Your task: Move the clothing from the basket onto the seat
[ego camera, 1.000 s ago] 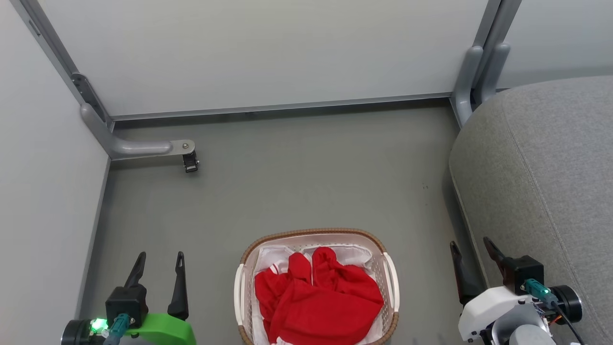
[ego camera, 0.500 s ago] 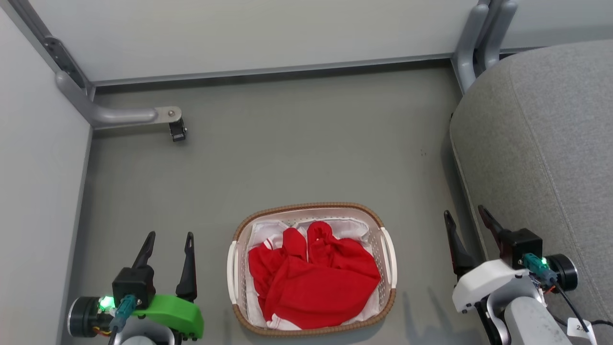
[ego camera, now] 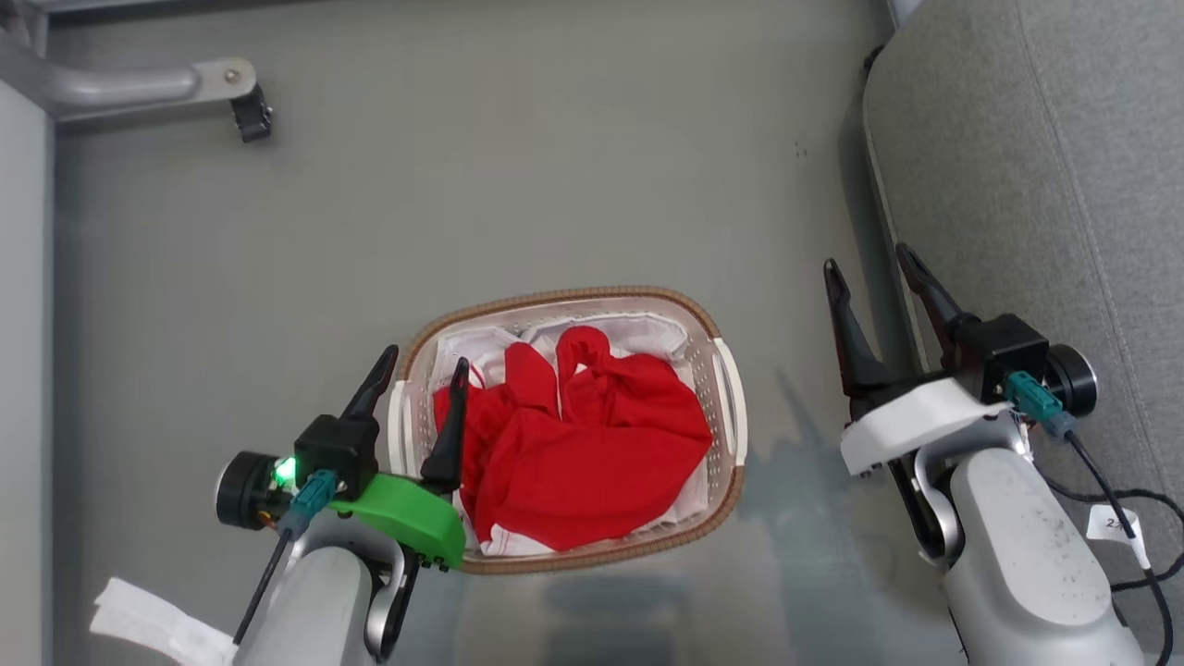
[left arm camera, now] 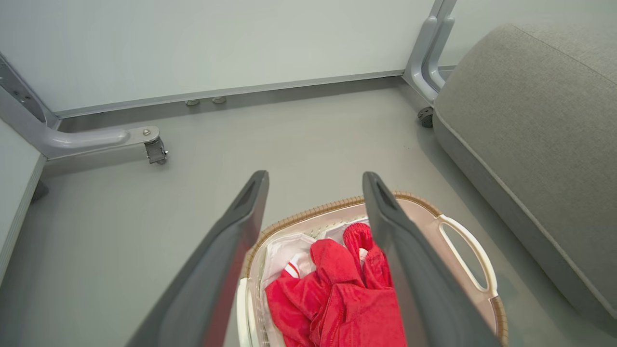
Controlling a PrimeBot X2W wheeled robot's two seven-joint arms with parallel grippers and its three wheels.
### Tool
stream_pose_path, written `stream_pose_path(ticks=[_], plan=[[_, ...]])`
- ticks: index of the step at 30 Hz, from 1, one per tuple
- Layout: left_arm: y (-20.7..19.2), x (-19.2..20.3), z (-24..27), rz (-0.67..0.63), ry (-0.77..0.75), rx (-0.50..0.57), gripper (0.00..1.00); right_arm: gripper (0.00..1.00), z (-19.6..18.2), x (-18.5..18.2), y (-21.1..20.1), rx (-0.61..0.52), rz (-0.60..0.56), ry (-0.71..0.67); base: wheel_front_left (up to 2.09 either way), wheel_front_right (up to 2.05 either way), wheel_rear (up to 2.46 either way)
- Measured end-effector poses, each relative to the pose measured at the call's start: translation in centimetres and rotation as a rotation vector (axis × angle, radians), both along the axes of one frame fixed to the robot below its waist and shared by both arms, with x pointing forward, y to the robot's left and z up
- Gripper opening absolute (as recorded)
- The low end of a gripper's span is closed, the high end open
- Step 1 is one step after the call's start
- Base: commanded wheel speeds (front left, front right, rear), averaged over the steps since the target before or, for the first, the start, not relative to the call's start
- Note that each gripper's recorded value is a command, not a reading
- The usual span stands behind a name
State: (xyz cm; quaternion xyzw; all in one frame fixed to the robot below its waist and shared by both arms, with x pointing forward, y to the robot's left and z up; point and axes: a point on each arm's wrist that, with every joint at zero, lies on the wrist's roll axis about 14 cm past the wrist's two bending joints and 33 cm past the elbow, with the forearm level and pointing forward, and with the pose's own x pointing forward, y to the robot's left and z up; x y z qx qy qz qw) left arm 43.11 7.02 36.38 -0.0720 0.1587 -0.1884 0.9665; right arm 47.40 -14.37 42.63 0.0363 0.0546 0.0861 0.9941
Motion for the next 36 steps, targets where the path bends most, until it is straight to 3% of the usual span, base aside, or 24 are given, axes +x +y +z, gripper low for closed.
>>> stream_pose_path(ticks=[16,23,36], plan=[[-5.9,0.6,-10.4,-0.255,0.217,-0.01,1.0,1.0,-4.9,3.4,-0.9,0.015,-0.012,0.051,0.0,0.0,0.0],[-7.5,-0.5,-15.0,-0.29,0.362,-0.049,1.0,1.0,-7.3,3.6,-1.2,0.016,-0.013,0.091,0.0,0.0,0.0],[-7.1,0.9,-20.6,-0.342,0.426,0.066,1.0,1.0,-11.1,2.4,-2.3,0.023,-0.042,0.19,0.0,0.0,0.0]])
